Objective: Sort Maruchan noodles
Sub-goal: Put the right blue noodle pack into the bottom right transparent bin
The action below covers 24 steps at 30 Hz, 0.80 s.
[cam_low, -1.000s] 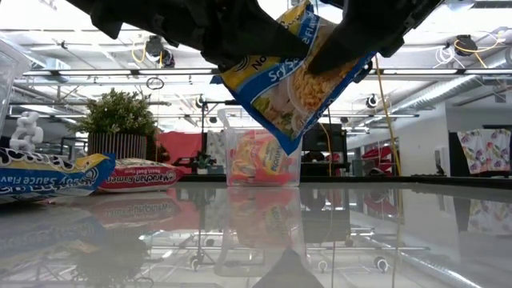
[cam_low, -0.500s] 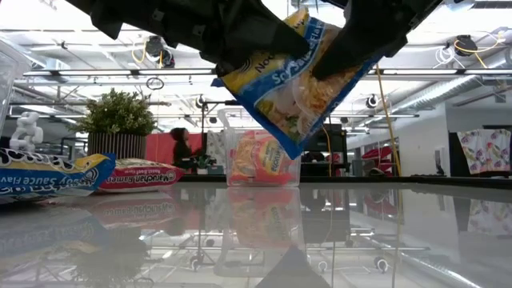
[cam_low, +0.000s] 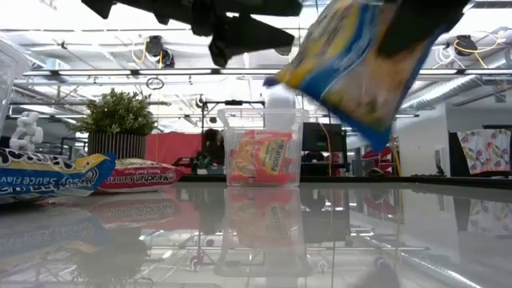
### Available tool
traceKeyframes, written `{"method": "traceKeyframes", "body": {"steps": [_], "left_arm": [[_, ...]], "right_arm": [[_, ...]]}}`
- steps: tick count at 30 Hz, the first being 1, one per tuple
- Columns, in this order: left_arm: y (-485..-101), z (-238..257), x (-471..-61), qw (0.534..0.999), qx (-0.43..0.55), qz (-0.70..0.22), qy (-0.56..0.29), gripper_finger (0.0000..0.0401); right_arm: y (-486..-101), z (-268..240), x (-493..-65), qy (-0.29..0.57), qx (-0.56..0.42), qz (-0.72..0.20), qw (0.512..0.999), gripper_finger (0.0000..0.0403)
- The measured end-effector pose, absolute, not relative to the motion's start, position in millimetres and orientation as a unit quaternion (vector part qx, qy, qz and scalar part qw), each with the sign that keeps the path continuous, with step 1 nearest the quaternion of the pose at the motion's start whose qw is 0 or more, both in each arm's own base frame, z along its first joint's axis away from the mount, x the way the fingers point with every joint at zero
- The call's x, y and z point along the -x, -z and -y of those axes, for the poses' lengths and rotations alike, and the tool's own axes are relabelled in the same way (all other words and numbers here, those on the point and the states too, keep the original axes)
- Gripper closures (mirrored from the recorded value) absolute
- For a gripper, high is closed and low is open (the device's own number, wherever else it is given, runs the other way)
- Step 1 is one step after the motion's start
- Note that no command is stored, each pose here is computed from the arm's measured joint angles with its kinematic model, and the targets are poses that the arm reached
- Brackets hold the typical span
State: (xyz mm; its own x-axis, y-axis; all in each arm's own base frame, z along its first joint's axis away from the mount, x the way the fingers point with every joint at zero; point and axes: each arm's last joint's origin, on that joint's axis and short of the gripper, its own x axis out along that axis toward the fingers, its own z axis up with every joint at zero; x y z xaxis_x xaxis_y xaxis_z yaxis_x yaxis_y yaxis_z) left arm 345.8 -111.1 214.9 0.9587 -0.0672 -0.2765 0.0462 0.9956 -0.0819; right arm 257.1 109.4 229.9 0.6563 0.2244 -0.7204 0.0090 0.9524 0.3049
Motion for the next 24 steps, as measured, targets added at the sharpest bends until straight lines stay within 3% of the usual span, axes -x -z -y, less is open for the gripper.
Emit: {"method": "traceKeyframes", "body": {"steps": [6, 14, 19, 24], "left_arm": [[-224.1, 110.5, -339.6, 0.988, 0.041, -0.145, 0.024, 0.0166], [-223.7, 118.2, -337.1, 0.987, 0.06, -0.147, 0.032, 0.0166], [-224.7, 124.3, -335.2, 0.987, 0.062, -0.143, 0.042, 0.0166], [-223.8, 126.5, -334.2, 0.986, 0.058, -0.147, 0.045, 0.0166]], "right_arm": [[-264.9, -108.1, -233.7, -0.15, -0.254, -0.4, 0.868, 0.0283], [-295.7, -96.4, -182.7, -0.137, -0.392, -0.444, 0.794, 0.0288], [-309.4, -96.6, -156.9, -0.146, -0.439, -0.448, 0.765, 0.0289], [-314.3, -100.9, -134.3, -0.172, -0.474, -0.502, 0.703, 0.0289]]}}
